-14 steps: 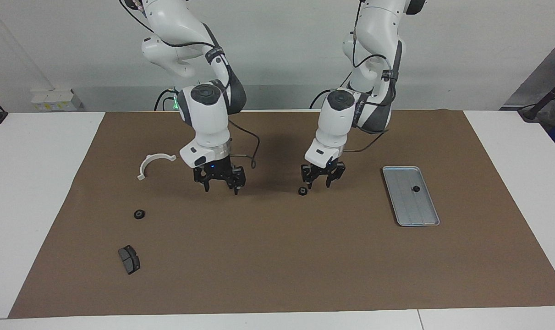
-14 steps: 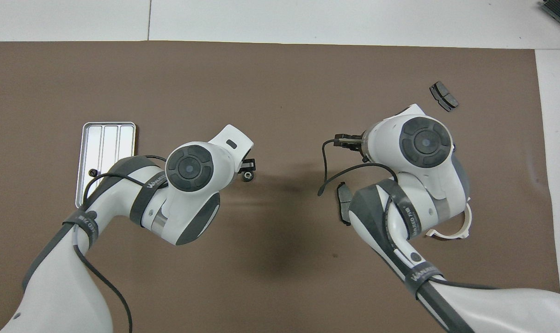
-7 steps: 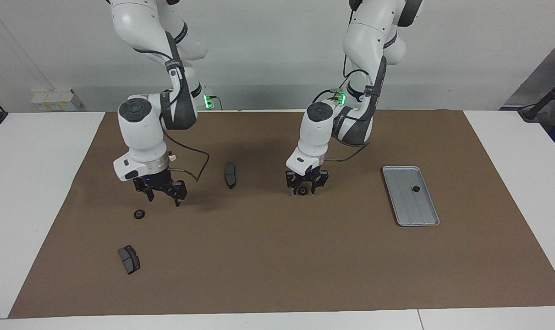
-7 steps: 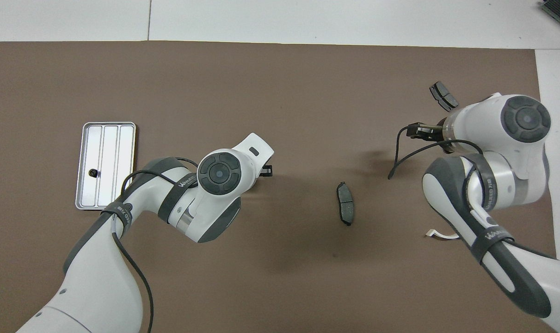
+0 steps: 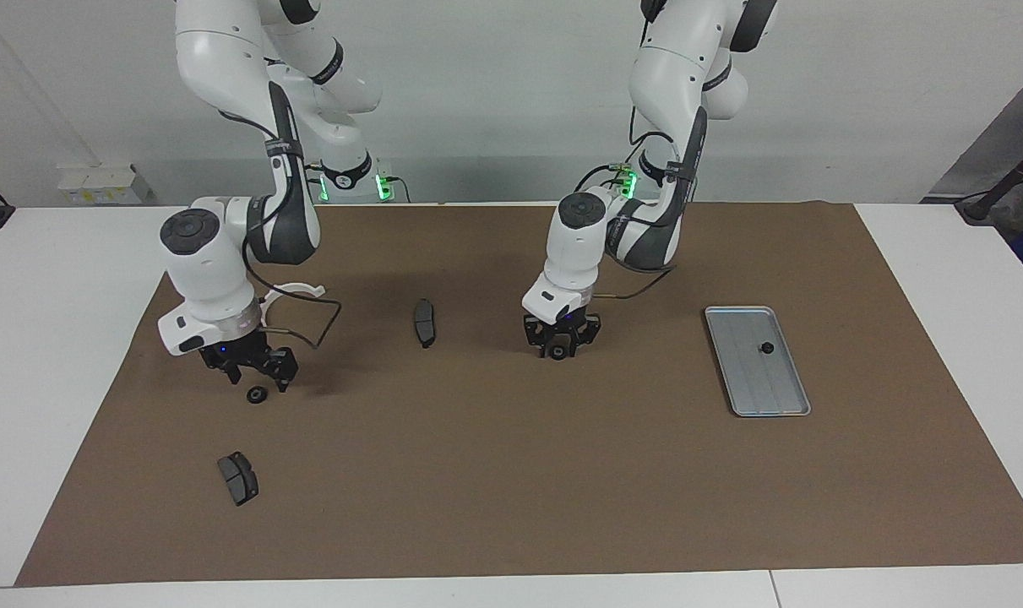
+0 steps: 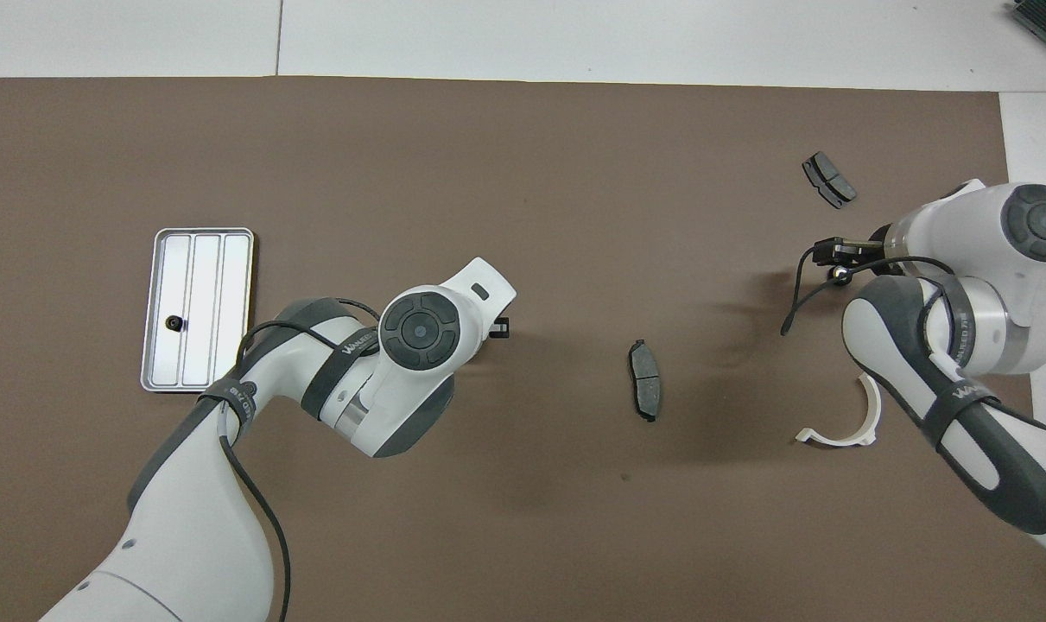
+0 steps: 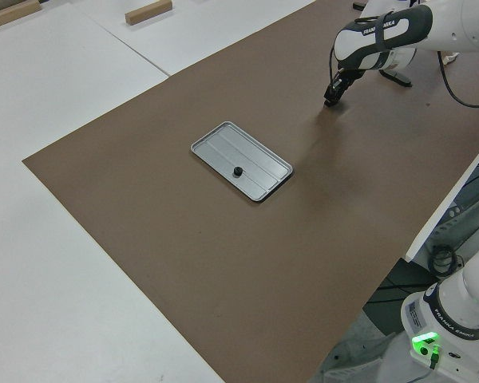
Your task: Pick bearing gear from pile to tray
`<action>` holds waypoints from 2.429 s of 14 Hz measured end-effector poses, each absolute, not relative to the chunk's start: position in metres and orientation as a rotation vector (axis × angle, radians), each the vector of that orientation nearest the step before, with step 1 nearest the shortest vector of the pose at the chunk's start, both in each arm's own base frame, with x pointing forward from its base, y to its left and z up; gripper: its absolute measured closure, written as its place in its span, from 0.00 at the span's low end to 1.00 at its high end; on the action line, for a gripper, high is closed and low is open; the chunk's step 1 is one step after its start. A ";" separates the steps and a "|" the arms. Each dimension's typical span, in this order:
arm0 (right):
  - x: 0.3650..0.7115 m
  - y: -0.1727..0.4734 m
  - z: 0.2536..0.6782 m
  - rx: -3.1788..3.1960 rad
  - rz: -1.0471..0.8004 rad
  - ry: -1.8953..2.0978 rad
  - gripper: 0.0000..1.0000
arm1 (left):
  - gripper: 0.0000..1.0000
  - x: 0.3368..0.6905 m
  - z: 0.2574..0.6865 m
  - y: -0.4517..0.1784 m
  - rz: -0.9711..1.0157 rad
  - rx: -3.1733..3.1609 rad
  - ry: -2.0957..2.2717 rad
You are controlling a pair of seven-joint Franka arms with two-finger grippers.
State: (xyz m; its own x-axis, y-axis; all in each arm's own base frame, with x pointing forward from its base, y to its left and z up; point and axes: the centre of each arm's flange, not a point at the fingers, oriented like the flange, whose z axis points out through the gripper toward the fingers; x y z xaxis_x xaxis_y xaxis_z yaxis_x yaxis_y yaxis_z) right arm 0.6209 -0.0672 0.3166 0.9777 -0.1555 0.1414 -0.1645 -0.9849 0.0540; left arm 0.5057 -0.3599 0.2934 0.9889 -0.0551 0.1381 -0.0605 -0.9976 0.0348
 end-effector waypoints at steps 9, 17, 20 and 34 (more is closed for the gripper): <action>0.622 -0.069 0.298 3.084 0.184 -0.256 0.48 | 0.65 0.561 0.333 -0.312 0.218 3.127 0.080; 0.619 -0.067 0.293 3.088 0.168 -0.256 0.55 | 0.65 0.637 0.369 -0.052 0.142 3.095 0.100; 0.621 -0.060 0.296 3.090 0.177 -0.242 0.66 | 0.65 0.617 0.345 0.006 0.048 3.108 0.020; 0.570 0.303 0.367 3.176 0.250 -0.417 0.66 | 0.43 0.604 0.364 0.001 0.105 3.084 0.055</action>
